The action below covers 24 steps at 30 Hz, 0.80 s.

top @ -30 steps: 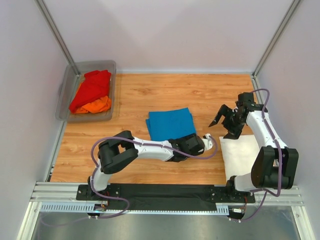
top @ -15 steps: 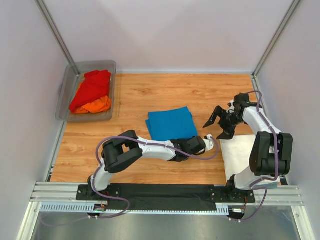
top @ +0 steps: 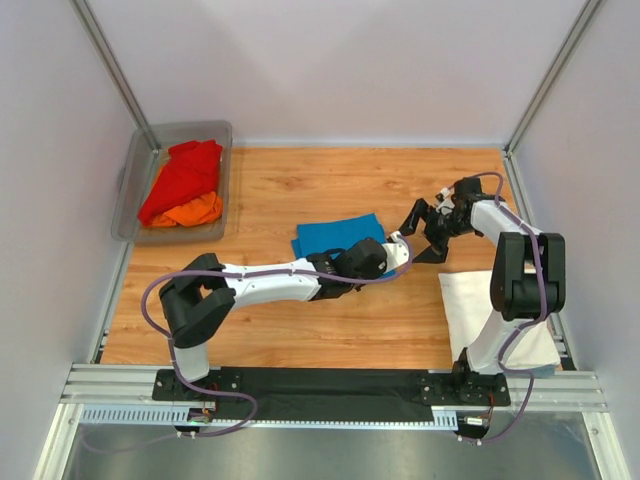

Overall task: Fold and stack the t-shirts
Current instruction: Fold the tshirt, then neatly place the folded tshirt to the corner

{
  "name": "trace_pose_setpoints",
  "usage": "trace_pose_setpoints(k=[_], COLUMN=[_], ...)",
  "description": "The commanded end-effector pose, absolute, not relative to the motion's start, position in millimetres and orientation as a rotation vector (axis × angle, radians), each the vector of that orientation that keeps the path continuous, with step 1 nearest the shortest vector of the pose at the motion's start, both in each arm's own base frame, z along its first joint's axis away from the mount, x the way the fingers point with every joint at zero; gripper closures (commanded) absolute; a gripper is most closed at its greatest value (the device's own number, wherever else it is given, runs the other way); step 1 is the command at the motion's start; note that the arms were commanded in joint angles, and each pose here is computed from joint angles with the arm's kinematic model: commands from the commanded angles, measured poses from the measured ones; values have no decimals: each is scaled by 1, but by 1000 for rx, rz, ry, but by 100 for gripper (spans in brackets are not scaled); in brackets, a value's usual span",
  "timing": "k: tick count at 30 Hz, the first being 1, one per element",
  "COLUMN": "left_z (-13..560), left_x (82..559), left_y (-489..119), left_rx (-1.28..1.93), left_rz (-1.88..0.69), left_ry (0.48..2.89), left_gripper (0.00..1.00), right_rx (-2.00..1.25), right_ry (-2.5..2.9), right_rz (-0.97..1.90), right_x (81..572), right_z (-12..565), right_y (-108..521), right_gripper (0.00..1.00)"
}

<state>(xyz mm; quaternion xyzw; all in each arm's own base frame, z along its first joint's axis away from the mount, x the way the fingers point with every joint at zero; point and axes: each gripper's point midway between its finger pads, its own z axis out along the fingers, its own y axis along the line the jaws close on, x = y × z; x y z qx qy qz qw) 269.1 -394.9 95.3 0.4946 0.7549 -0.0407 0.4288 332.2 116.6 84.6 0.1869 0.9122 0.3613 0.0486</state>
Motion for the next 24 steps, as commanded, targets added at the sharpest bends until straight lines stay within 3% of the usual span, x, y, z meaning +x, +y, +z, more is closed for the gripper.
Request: trace_pose_setpoints(k=[1, 5, 6, 18, 24], left_z=[113, 111, 104, 54, 35], left_x=[247, 241, 240, 257, 269], left_y=[-412, -426, -429, -458, -460], left_rx=[1248, 1259, 1276, 1398, 1435], left_rz=[-282, -315, -315, -176, -85], left_ry=[1898, 1891, 1897, 1841, 1822], left_gripper=[69, 43, 22, 24, 32], right_rx=[543, 633, 654, 748, 769], right_ry=[2736, 2716, 2720, 2615, 2628], right_rz=[1143, 1122, 1119, 1056, 1050], right_x=[344, 341, 338, 323, 312], right_z=[99, 100, 100, 122, 115], right_y=[119, 104, 100, 64, 65], right_gripper=[0, 0, 0, 0, 0])
